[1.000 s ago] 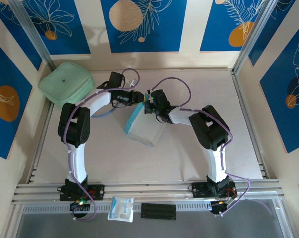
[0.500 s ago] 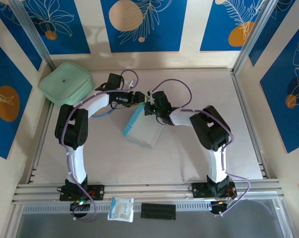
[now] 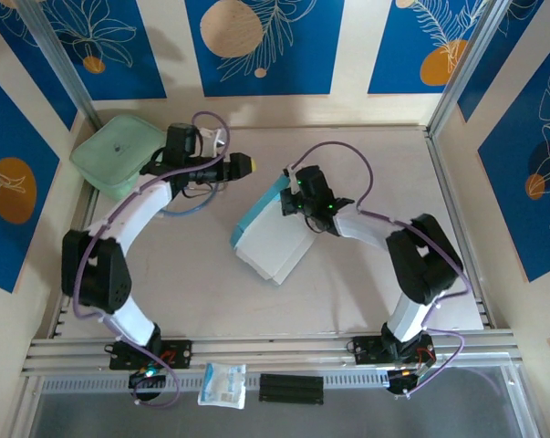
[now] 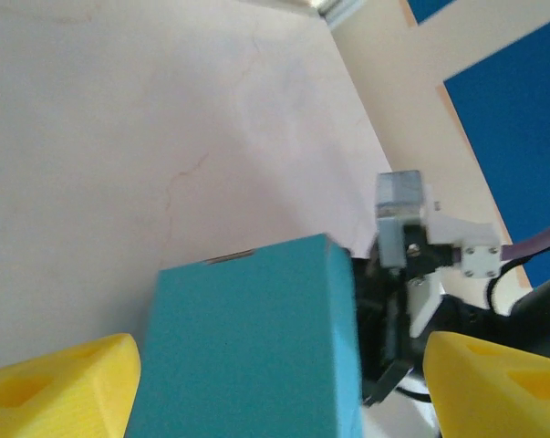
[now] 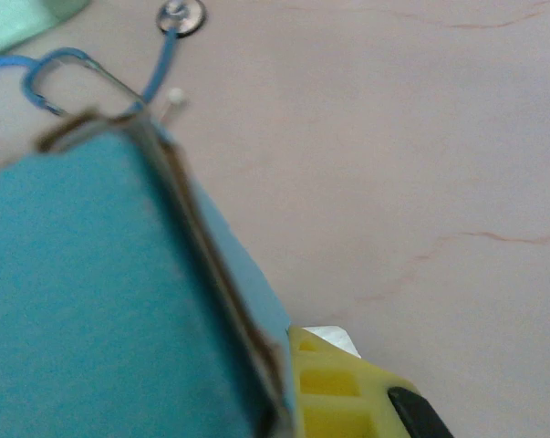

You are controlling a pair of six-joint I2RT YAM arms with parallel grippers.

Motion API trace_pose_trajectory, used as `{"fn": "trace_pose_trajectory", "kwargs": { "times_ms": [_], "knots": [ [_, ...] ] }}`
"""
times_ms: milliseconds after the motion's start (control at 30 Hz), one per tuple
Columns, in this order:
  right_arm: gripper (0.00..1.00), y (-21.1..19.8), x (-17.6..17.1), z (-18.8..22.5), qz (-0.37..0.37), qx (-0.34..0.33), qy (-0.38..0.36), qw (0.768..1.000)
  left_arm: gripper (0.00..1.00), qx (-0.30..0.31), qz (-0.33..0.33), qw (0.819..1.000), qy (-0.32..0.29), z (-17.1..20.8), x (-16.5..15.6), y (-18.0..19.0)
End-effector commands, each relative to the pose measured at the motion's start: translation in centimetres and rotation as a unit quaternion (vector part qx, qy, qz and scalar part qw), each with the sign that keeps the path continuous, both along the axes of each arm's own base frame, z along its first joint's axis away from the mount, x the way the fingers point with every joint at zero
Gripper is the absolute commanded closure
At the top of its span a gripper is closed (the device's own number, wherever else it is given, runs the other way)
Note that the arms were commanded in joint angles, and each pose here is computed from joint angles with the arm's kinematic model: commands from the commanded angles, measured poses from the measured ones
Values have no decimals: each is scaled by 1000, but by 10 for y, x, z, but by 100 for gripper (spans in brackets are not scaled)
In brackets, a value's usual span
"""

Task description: Fold the paper box

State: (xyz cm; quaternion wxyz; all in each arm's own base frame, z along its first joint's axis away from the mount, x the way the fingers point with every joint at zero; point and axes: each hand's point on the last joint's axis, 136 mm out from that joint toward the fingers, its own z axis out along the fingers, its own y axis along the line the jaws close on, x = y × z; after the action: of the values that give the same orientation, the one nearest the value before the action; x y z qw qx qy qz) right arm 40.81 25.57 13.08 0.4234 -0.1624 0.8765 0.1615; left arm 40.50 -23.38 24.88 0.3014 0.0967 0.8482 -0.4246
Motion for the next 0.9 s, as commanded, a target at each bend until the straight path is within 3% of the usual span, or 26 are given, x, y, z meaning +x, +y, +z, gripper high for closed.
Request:
{"fn": "trace_pose_trajectory", "kwargs": {
  "times_ms": [0,100,200,233,333,367,600,867],
  "knots": [
    [100,-32,-9,53,19,-120,-41,992,19,47,45,998,-21,3,-9,28],
    [100,-48,-19,83,74,-270,-61,958,19,78,68,994,-37,3,-25,44],
    [100,-59,-37,94,168,-425,-55,888,19,84,90,991,-50,2,-41,56],
    [100,-63,-43,91,205,-480,-50,851,19,84,96,991,-50,0,-47,59],
    [100,-80,-61,70,322,-627,-24,709,19,79,117,989,-43,-11,-61,68],
    [100,-81,-62,62,345,-648,-20,678,19,74,121,989,-39,-15,-65,69],
    [100,-42,-76,-23,443,-641,28,626,19,54,127,990,-16,-39,-89,73],
    [100,-7,-85,-116,455,-628,67,628,18,72,125,990,-3,-54,-102,78]
  ]
}}
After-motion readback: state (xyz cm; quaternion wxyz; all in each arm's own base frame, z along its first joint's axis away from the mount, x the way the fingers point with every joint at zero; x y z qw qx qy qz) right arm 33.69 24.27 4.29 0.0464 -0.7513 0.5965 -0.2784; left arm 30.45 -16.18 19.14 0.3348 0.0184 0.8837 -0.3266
